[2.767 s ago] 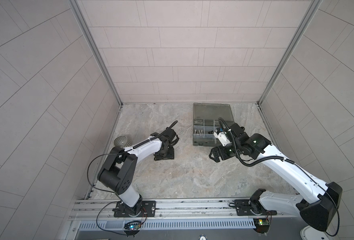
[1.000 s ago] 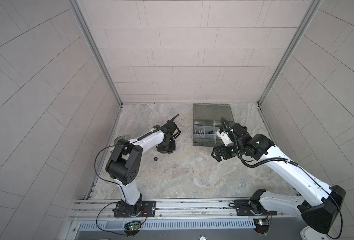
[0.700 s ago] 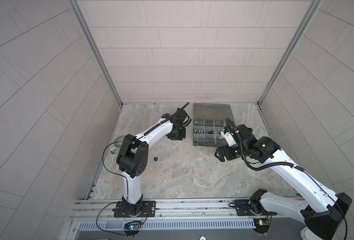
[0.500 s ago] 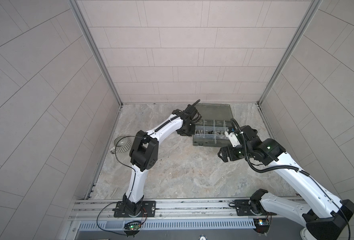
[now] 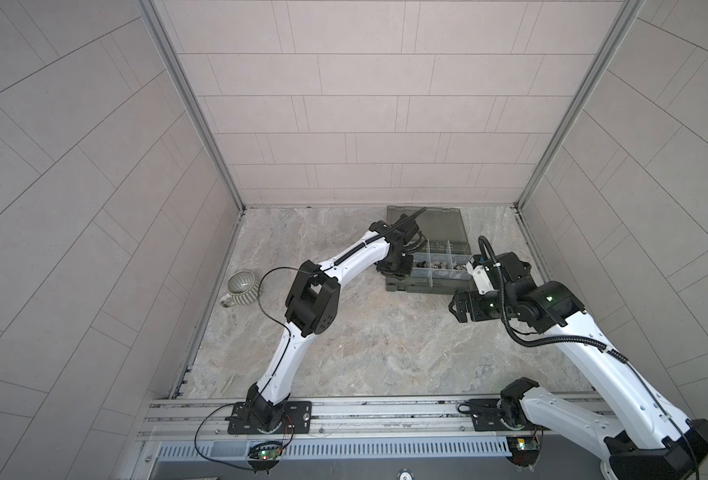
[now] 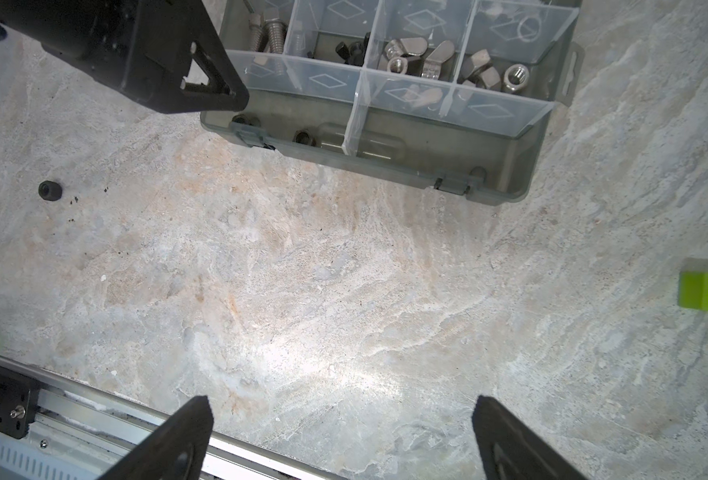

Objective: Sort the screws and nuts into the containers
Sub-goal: 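Carry the hex nut with the left gripper over the box's front compartment, then lower the hex nut into the front compartment and open the left gripper, then move the left gripper to the last black hex nut and close on it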

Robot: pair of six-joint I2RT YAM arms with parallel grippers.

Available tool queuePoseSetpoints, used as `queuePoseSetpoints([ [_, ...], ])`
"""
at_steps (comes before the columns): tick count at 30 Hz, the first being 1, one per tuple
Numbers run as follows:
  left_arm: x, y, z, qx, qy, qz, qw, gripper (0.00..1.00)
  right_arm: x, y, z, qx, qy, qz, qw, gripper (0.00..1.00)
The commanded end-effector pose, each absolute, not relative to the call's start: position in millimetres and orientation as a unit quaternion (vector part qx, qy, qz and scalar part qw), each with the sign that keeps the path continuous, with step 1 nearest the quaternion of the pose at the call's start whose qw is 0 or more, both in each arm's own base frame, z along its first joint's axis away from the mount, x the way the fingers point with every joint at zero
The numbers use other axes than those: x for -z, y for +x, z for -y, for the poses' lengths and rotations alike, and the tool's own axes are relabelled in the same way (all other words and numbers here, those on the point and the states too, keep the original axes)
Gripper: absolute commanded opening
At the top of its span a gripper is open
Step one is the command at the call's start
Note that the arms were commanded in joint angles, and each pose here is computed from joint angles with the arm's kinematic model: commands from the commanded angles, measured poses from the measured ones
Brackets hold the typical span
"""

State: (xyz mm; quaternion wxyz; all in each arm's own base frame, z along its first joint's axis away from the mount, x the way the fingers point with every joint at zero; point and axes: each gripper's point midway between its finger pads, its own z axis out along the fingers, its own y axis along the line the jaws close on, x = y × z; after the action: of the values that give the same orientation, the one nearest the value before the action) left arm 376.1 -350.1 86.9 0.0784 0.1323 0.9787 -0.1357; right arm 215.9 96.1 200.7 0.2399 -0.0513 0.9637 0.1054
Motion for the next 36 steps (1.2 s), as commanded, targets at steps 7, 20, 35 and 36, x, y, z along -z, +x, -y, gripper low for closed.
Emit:
queuePoseSetpoints([
  [7,-95.7,385.6,353.8,0.135,0.141,-0.977,0.092,0.48,-205.2,214.5,-93.9,-0.103,-0.057,-0.964,0.236,0.99],
  [20,-116.5,350.5,215.7,0.067,0.034,-0.990,0.122,0.49,-202.1,225.9,-150.0,-0.138,-0.137,-0.957,0.214,0.99],
  [35,-72.1,237.7,73.4,0.030,-0.143,-0.984,0.105,0.57,-196.6,226.2,-259.4,-0.169,-0.280,-0.928,0.178,0.99],
  [36,-69.9,236.9,72.0,0.030,-0.146,-0.983,0.104,0.57,-196.6,226.7,-263.4,-0.168,-0.283,-0.928,0.176,0.99],
])
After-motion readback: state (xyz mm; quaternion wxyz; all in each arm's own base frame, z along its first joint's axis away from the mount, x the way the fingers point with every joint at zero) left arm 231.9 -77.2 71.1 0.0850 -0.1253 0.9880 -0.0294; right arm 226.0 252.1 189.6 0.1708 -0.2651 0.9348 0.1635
